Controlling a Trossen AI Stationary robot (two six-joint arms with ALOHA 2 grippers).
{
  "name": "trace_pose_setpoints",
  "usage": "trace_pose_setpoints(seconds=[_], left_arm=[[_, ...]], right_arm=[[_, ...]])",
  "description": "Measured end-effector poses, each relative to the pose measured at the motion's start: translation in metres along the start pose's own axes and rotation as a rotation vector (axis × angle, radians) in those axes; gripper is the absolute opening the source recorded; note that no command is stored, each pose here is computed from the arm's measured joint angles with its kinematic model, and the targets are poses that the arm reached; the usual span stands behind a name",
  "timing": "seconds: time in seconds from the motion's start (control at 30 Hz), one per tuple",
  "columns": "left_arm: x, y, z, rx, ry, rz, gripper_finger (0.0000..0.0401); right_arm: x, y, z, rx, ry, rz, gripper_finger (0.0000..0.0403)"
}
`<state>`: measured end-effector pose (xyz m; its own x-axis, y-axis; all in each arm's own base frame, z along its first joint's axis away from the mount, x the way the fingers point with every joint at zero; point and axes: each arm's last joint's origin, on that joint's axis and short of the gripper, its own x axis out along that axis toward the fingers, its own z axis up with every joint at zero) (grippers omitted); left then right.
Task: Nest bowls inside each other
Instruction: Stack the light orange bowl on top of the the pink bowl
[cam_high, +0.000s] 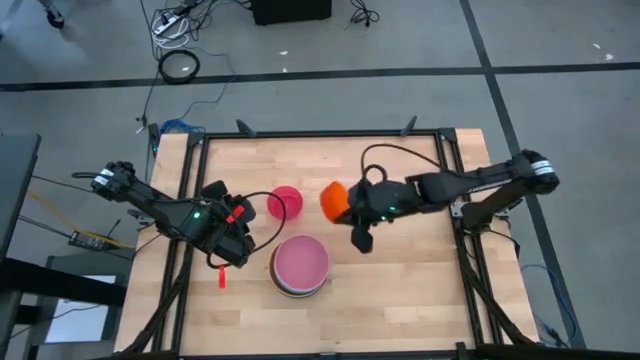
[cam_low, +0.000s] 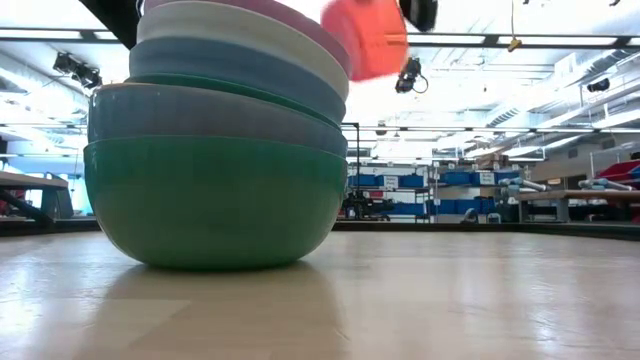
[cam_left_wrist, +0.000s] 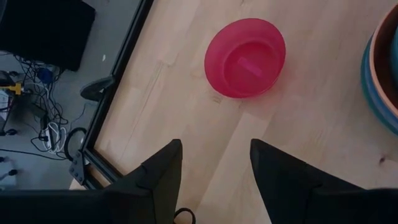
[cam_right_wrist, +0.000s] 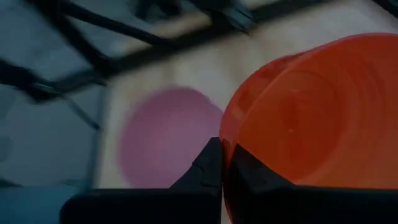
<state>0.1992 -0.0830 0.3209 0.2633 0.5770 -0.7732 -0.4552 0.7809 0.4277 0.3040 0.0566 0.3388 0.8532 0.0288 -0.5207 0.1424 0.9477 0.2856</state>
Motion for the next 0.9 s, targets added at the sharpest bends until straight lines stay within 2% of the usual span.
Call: trace_pose_setpoints(seconds=[0.13, 0.37, 0.5, 0.73, 0.9], left_arm=[[0.0, 0.0, 0.0, 0.0, 0.0, 0.0, 0.0198], [0.0, 0.0, 0.0, -0.002, -0.002, 0.0, 0.0198], [0.0, 0.0, 0.0, -0.003, -0.003, -0.001, 0.0198], [0.0, 0.0, 0.0, -0.002, -0.003, -0.001, 0.0198], [0.0, 0.0, 0.0, -0.002, -0.003, -0.001, 0.0198]], right_arm=[[-0.003, 0.019, 0.002, -0.012, -0.06, 0.119, 0.0], [0.027, 0.037, -0.012, -0.025, 0.006, 0.184, 0.0], [0.051, 0.048, -0.018, -0.044, 0.066, 0.196, 0.0], [0.069, 0.063, -0.013, -0.078, 0.124, 0.244, 0.0], [0.078, 0.066, -0.017, -0.088, 0.209, 0.224, 0.0]])
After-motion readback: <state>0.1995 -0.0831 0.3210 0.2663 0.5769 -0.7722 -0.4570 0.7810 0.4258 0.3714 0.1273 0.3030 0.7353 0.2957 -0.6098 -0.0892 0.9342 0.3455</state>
